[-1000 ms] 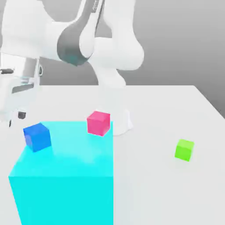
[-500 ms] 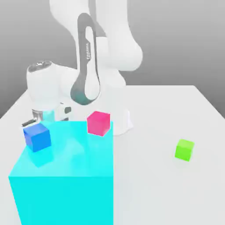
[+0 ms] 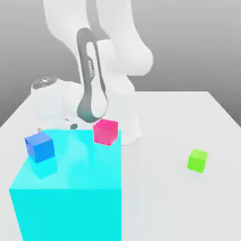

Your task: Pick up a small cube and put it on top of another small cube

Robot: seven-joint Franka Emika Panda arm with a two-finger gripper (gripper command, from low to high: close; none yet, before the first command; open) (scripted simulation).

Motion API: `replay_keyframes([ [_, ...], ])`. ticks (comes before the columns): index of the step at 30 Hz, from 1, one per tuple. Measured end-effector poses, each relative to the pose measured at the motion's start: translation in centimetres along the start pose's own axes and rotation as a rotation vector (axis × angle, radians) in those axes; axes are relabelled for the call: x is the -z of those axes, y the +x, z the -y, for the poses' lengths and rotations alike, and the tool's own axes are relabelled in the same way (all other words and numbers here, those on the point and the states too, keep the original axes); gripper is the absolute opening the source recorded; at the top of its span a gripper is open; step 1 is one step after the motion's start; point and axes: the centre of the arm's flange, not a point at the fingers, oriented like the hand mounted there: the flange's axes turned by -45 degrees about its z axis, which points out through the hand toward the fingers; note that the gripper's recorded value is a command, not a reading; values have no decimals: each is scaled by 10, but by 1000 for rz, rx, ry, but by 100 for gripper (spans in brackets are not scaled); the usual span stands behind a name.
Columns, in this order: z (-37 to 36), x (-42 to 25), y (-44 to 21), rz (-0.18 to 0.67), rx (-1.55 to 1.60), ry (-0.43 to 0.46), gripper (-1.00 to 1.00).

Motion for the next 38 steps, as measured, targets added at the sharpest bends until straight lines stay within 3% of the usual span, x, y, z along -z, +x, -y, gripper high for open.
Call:
replay_keyframes([
  [9,47,51,40,-6,69,52,-100],
  [20,118,204,-56,45,685,117,-100],
  [29,10,285,-192,25,1069,26,-100],
  [34,-18,239,-208,3,1104,-1,-100],
  [35,-19,228,-208,3,1104,-2,100],
  [38,-19,228,-208,3,1104,-2,100],
])
